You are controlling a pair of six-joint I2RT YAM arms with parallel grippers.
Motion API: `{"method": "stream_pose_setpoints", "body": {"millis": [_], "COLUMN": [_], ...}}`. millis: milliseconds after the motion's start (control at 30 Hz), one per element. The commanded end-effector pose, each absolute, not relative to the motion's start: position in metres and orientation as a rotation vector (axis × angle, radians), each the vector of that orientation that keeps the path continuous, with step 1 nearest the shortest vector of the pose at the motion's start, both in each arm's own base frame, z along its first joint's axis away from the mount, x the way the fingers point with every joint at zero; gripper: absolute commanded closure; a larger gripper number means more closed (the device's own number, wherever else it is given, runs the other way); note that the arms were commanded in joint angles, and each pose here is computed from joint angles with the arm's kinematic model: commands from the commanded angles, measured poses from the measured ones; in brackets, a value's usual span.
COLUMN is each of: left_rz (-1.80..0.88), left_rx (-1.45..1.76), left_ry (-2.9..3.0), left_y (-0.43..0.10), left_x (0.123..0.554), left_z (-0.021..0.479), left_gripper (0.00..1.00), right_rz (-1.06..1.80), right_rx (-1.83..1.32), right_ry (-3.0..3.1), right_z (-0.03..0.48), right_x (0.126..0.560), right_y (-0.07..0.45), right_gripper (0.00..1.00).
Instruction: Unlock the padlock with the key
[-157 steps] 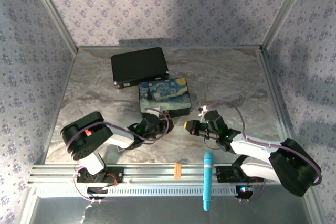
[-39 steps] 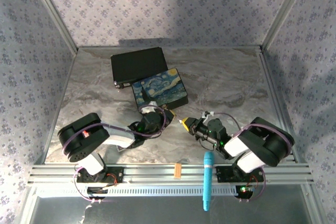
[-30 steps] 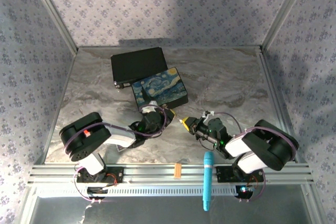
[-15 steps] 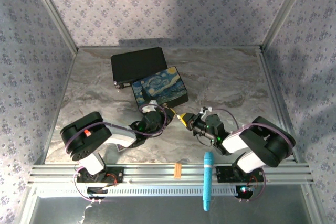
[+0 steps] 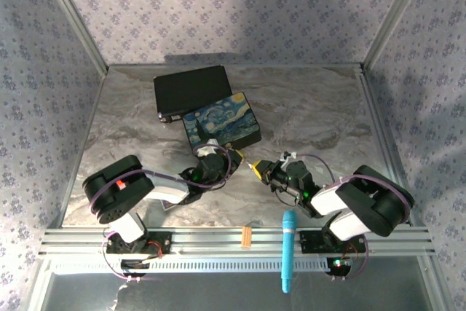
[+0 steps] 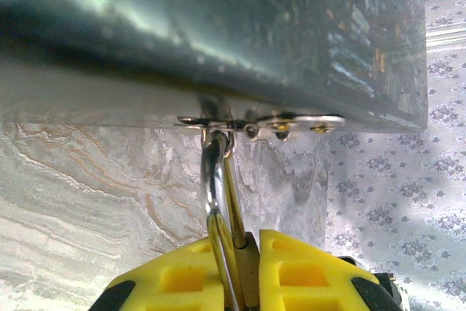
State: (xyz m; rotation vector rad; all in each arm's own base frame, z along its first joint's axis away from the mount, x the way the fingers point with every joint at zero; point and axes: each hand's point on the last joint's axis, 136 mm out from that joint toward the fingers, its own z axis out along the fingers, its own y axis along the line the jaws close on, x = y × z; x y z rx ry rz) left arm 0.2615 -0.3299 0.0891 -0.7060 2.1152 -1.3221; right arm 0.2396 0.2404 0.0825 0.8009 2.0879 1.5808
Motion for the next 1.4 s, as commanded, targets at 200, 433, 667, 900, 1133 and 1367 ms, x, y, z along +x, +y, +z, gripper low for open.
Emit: {"method": "stream_pose_setpoints", "body": {"millis": [200, 433, 667, 900, 1133, 1367], "left_rz": [-1.402, -1.451, -1.462, -1.488, -1.317, -1.278], "left_rx": [-0.859, -0.840, -0.821, -0.758, -0.737, -0.752], "left_ry": [2.204, 2.196, 2.200, 2.234, 2.313, 2.310], "left_y": [-0.335, -0.342, -0.345, -0.354, -0.339, -0.339], "left_x": [0.247, 0.243, 0.240, 0.234, 0.235, 0.241], "left_z": [0.071, 0.076, 0.081, 0.091, 0.077, 0.071], "left_gripper": [0.88, 0.89, 0.89, 0.90, 0.90, 0.88], "right_rz": [1.563, 1.598, 1.624, 1.706, 1.701, 1.722], "right_rx": [0.766, 0.744, 0.711, 0.691, 0.692, 0.713], "right_ry": [2.042, 2.007, 2.011, 2.001, 2.005, 2.032], "right_z": [0.092, 0.101, 0.104, 0.102, 0.099, 0.096], "right_x": [0.247, 0.254, 0.260, 0.269, 0.267, 0.250], "right_y": [0.238, 0.245, 0.258, 0.272, 0.267, 0.284], "right_gripper": [1.00, 1.00, 1.00, 1.00, 1.00, 1.00]}}
